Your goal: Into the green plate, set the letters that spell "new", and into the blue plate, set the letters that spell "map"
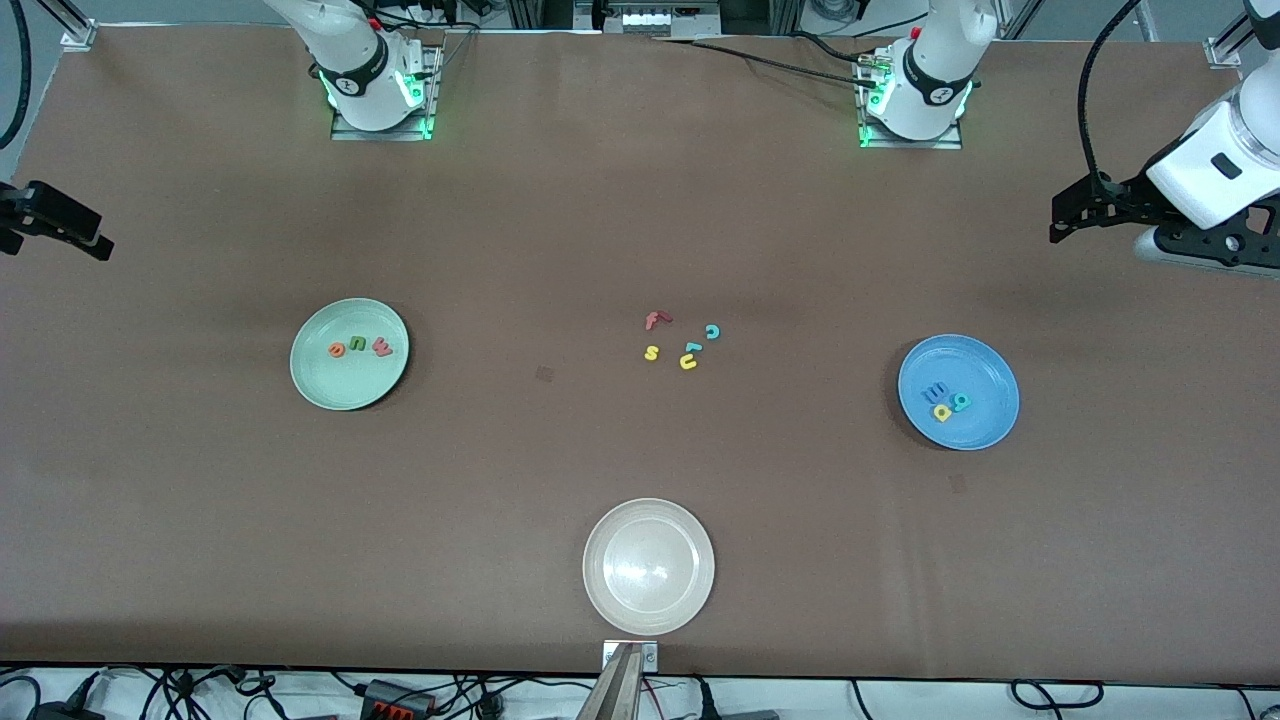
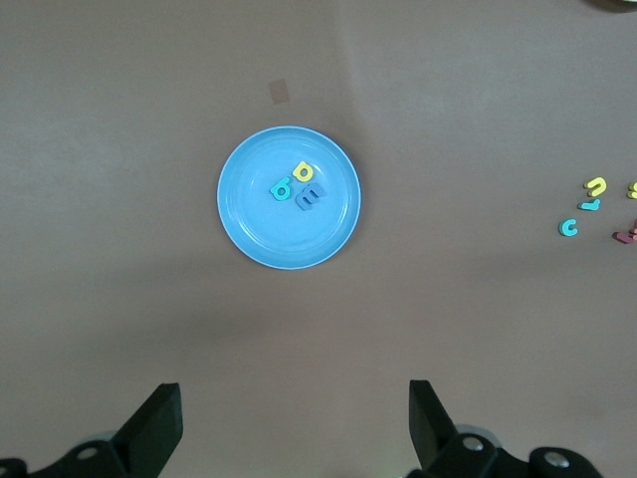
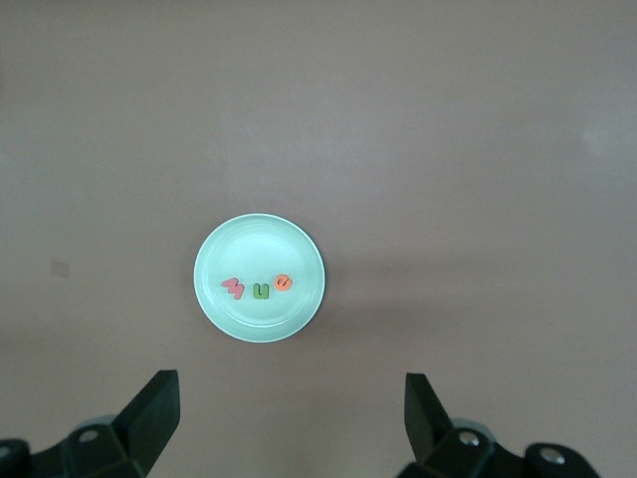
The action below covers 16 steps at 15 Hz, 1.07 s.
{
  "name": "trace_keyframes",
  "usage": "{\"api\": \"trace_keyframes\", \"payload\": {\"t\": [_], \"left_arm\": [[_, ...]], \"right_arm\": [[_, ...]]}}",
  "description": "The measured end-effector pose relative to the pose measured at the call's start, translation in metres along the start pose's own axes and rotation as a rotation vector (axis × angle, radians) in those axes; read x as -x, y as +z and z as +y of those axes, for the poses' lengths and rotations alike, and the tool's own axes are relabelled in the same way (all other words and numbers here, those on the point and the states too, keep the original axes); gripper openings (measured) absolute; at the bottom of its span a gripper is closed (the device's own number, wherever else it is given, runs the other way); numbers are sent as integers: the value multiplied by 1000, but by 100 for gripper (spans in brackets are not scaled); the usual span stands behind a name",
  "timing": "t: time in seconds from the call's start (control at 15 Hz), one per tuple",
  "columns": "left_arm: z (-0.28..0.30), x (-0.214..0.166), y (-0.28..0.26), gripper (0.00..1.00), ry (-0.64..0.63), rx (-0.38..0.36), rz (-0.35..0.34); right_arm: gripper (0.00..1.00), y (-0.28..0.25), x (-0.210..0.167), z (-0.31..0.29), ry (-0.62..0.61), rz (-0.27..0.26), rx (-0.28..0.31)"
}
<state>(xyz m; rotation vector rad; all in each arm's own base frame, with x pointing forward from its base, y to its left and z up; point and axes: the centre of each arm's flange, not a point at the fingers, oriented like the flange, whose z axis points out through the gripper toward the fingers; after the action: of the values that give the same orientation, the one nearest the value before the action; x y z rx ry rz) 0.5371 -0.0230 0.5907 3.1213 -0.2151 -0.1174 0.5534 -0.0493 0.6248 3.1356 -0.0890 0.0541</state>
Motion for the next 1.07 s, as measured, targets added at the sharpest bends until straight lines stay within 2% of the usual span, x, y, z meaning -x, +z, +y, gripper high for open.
{"api": "trace_keyframes", "payload": {"t": [0.27,1.07], "left_arm": [[0,0,-3,100,1,-1,6],[0,0,-3,100,1,-1,6]], "right_arm": [[100,-1,19,3,3,0,-4],[100,3,20,20,35,-1,-3]]}}
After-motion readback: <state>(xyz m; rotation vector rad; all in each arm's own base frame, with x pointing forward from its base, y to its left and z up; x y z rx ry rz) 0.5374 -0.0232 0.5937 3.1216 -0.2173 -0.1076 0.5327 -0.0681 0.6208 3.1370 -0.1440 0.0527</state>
